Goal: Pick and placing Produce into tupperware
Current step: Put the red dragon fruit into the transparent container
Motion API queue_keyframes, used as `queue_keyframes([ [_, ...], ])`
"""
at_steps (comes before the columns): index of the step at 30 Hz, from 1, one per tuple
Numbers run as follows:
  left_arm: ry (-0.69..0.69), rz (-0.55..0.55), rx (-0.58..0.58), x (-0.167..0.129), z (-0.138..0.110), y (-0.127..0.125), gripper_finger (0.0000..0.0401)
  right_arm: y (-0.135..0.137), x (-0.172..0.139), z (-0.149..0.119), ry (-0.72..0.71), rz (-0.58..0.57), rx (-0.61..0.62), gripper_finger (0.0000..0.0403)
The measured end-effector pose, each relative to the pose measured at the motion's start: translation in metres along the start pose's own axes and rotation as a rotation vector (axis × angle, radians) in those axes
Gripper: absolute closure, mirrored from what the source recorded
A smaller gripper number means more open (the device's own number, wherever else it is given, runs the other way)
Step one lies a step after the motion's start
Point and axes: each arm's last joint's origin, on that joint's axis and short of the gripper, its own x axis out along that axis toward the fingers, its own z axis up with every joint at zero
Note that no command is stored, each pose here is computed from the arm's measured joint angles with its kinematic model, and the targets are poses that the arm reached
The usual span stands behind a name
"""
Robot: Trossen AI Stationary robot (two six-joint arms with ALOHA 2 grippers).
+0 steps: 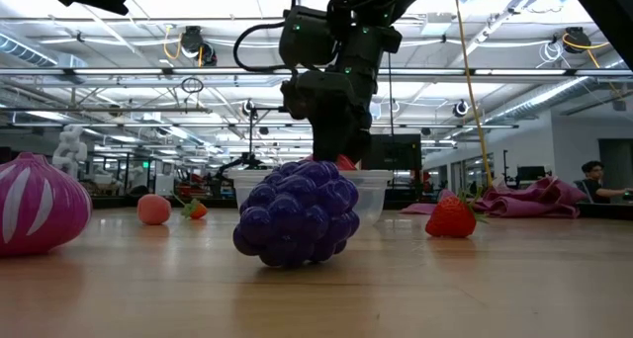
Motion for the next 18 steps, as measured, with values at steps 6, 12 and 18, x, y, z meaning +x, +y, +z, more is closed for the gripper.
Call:
queue_keyframes([
  [6, 0.0, 0.0, 0.0, 0.0, 0.0, 0.0, 0.0231, 0.0032, 0.0008, -0.001, -0.006, -0.03, -0.016, 0.0167],
  [12, 0.003, 0.003, 0.003, 0.0009, 0.0001, -0.0013, 0.0231, 0.0024, 0.0009, -0.0018, 0.003, -0.036, -0.011, 0.0167],
  [18, 0.011, 0.01, 0.016, 0.0031, 0.0004, -0.0045, 0.0231, 0.0012, 0.0021, -0.0032, 0.015, -0.06, -0.004, 0.0167],
])
